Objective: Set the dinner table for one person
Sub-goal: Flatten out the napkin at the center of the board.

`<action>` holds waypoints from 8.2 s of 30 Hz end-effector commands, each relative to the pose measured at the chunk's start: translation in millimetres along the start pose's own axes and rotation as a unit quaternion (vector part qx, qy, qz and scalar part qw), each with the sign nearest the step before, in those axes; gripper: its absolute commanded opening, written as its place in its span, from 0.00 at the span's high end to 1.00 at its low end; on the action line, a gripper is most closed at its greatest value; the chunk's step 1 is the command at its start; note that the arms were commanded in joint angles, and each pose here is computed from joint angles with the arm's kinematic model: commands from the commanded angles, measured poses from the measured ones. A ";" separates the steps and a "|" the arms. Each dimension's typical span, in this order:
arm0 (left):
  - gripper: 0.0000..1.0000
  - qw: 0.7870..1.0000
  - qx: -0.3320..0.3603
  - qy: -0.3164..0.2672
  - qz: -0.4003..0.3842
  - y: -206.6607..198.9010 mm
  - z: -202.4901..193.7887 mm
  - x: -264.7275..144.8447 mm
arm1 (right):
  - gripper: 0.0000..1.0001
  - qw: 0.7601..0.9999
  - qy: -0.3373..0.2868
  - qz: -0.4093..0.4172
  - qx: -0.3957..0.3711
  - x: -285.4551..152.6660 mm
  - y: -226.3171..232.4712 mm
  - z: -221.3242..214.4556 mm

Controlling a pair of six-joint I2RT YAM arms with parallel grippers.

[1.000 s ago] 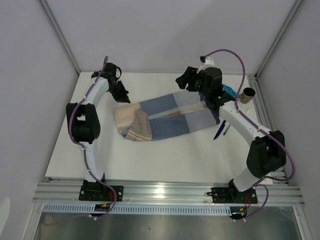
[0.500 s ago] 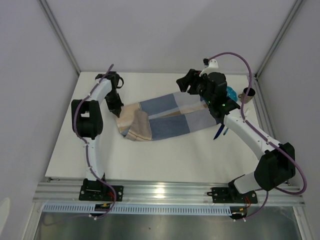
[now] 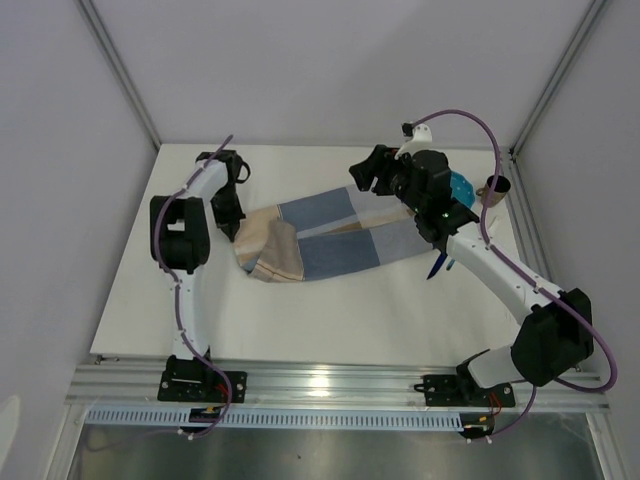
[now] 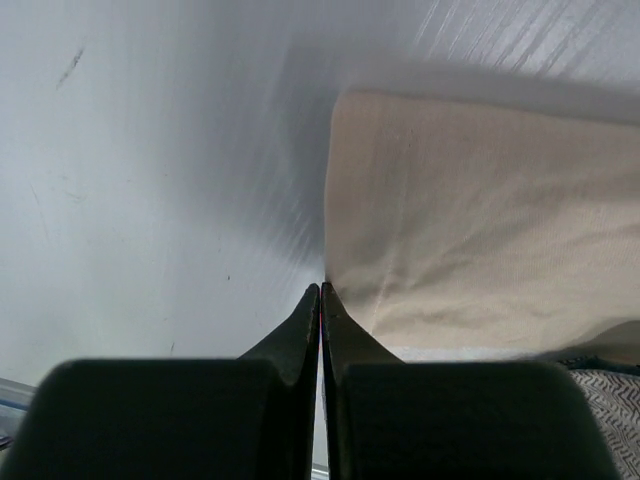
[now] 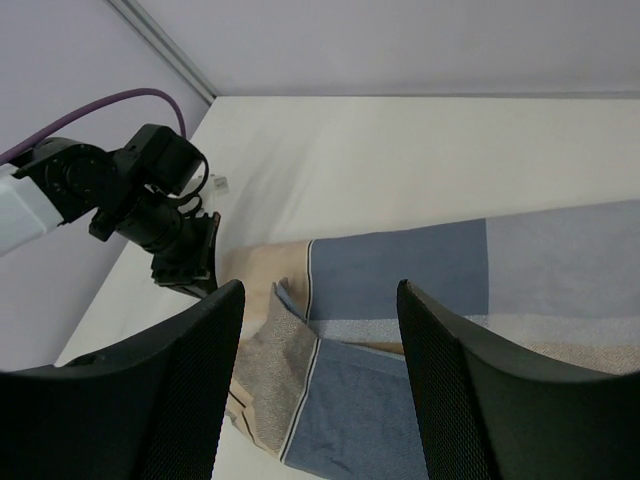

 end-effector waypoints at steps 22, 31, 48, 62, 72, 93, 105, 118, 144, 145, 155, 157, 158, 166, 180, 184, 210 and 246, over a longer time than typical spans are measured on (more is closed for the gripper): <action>0.99 0.988 0.023 -0.124 -0.083 -7.8 8.4 -20.8 | 0.34 1.000 -0.009 0.025 -0.014 -12.7 13.7 1.8; 0.99 0.994 0.027 -0.091 -0.050 -6.5 22.4 -12.1 | 0.34 0.999 -0.007 0.034 -0.012 -14.2 15.2 0.8; 1.00 0.989 0.070 -0.119 -0.060 -0.6 46.4 3.5 | 0.34 0.995 0.073 0.063 0.033 12.2 4.7 -33.0; 0.91 0.918 0.053 -0.380 -0.097 12.5 36.3 -90.1 | 0.16 0.989 0.147 0.002 0.026 71.2 -34.0 -68.2; 0.60 0.823 0.115 -0.509 -0.227 -6.1 -21.4 -147.0 | 0.12 0.970 0.238 -0.042 0.039 121.7 -77.6 -94.3; 0.75 0.860 0.056 -0.439 -0.253 -18.0 -58.9 -127.1 | 0.14 0.877 0.439 0.088 0.171 183.0 -52.4 -174.5; 0.83 0.866 0.047 -0.428 -0.253 -20.0 -60.5 -125.6 | 0.20 0.850 0.484 0.096 0.185 170.9 -49.2 -198.8; 0.85 0.864 0.052 -0.429 -0.259 -24.5 -60.5 -129.3 | 1.00 0.848 0.494 0.096 0.167 162.9 -44.8 -202.3; 0.92 0.874 0.078 -0.398 -0.267 -47.8 -42.4 -126.4 | 0.91 0.847 0.522 0.035 -0.093 -30.5 50.4 -185.4; 0.92 0.874 0.080 -0.398 -0.266 -48.5 -42.6 -126.8 | 0.90 0.843 0.529 0.020 -0.097 -38.2 44.7 -190.7; 0.92 0.872 0.105 -0.391 -0.274 -57.9 -49.0 -127.2 | 0.25 0.852 0.510 0.001 -0.115 -78.4 47.7 -171.7; 0.92 0.871 0.109 -0.391 -0.275 -59.7 -50.7 -127.5 | 0.14 0.872 0.472 -0.010 -0.130 -77.1 50.1 -160.9; 0.92 0.871 0.114 -0.389 -0.279 -62.0 -52.2 -127.5 | 0.10 0.881 0.452 -0.022 -0.137 -75.1 48.1 -158.4; 0.92 0.882 0.147 -0.316 -0.317 -90.7 -42.5 -104.3 | 0.05 0.921 0.295 -0.227 -0.114 12.8 -11.9 -122.9; 0.96 0.931 0.135 -0.196 -0.277 -99.0 -57.2 -70.2 | 0.20 0.886 0.336 -0.305 -0.096 130.2 -89.7 -133.3; 0.99 0.933 0.120 -0.221 -0.258 -95.1 -62.6 -69.8 | 0.42 0.897 0.347 -0.260 -0.080 136.0 -86.0 -139.2; 0.25 0.940 0.054 -0.294 -0.164 -59.8 -72.7 -92.2 | 0.63 0.901 0.387 -0.193 -0.014 188.6 -110.7 -169.8; 0.16 0.938 -0.223 -0.135 -0.230 50.4 -61.1 -24.2 | 0.43 0.968 0.233 -0.092 -0.015 137.9 -59.9 -69.7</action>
Point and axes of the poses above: each gripper's point midway between its finger pads, its own x axis out along the fingers, its own y axis along the line the jaws close on, z = x × y, the point moved 10 cm from there along -x, back along the fingers, and after that the axes turned 14 degrees about x, right-handed, at the moved point
